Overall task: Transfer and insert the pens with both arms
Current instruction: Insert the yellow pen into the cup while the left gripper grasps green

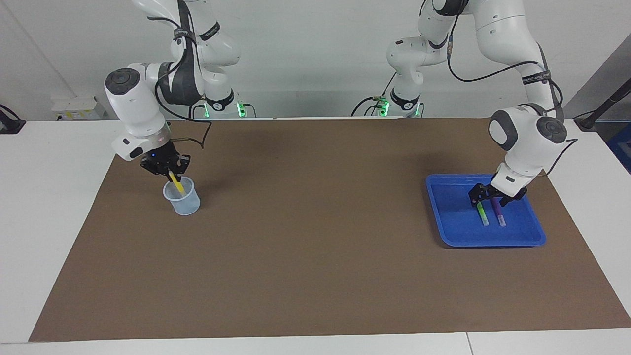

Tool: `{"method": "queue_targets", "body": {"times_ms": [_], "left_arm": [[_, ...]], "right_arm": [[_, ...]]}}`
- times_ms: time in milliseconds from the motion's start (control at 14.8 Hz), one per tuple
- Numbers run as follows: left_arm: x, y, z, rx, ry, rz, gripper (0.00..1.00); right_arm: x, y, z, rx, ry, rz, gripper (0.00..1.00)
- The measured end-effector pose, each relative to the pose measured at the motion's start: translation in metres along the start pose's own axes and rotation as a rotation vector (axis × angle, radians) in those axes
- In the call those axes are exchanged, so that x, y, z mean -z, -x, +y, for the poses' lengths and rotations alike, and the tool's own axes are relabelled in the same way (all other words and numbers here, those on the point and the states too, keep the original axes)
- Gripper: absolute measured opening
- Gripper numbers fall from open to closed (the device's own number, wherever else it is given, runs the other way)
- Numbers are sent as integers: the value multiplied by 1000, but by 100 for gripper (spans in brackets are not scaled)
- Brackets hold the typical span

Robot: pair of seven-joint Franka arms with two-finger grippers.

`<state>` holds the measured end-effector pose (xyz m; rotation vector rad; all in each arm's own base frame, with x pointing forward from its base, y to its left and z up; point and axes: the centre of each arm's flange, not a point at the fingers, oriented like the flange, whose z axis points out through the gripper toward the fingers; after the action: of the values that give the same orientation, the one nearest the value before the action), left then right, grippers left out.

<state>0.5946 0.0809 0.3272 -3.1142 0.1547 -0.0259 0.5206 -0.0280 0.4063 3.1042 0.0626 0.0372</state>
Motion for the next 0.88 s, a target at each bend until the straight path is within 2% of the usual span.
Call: {"method": "queue_targets", "body": {"times_ms": [68, 135, 203, 271, 542, 610, 813, 881], "left_arm": [[-2, 0, -1, 5, 0, -2, 100], [-4, 1, -1, 17, 1, -2, 100], [-6, 1, 0, 31, 0, 0, 100], [-9, 1, 3, 37, 1, 2, 100], [-18, 4, 6, 39, 2, 6, 100], [-18, 5, 7, 39, 2, 4, 91], [-24, 8, 7, 39, 5, -6, 90], [-25, 8, 7, 39, 5, -8, 81]], "right_arm": [[0, 0, 0, 1, 0, 0, 40], [0, 0, -1, 1, 0, 1, 41], [1, 0, -1, 2, 0, 2, 48], [1, -1, -2, 4, 0, 3, 50], [13, 1, -5, 9, 0, -12, 50], [19, 2, -4, 8, 0, -18, 50], [43, 4, -4, 7, 1, -32, 50], [49, 5, -4, 6, 1, -37, 50]]}}
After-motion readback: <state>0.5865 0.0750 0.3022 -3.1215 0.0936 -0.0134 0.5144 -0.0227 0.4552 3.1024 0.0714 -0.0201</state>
